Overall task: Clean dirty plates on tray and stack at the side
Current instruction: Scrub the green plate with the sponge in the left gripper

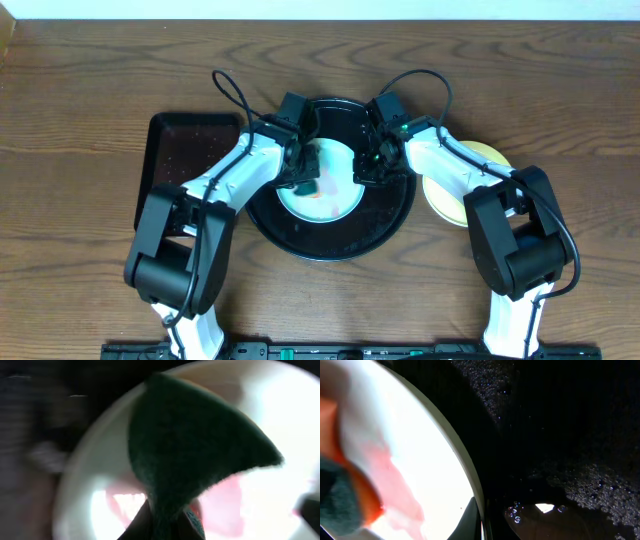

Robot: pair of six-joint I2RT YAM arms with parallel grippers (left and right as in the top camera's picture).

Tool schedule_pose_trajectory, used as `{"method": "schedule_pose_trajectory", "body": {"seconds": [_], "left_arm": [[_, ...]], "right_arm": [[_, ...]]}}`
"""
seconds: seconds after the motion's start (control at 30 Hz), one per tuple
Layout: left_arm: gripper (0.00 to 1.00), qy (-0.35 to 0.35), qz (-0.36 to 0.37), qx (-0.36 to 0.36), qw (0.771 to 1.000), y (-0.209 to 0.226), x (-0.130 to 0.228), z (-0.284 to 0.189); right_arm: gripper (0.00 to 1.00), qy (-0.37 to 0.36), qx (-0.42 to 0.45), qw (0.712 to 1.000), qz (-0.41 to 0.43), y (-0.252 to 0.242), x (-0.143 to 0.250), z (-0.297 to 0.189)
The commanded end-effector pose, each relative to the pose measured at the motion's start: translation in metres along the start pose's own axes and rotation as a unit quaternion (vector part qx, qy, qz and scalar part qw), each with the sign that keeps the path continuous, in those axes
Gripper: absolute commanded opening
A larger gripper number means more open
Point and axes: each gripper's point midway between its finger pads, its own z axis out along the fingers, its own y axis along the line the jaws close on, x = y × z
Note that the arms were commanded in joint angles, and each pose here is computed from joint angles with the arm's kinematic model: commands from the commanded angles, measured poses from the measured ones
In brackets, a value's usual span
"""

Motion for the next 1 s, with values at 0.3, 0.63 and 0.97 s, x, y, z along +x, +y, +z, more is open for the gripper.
{"method": "schedule_pose_trajectory", "body": {"seconds": [0.3,0.63,0.97], "left_arm": [[0.08,0.088,-0.003,-0.004,0.996,0.013,0.039,-0.012],[0.07,0.055,0.029,0.046,0.997,-0.024,0.031,-0.009],[0.07,-0.100,0.027,-0.016,0.995,-0.007,-0.041,-0.012]], "right_arm": [[0.01,0.038,0.051,0.998,0.013,-0.030,0.022,0.028],[0.01,0.039,0.052,0.998,0.013,-0.030,0.023,0.028],[0.01,0.039,0.052,0.998,0.013,-0.030,0.023,0.028]]}}
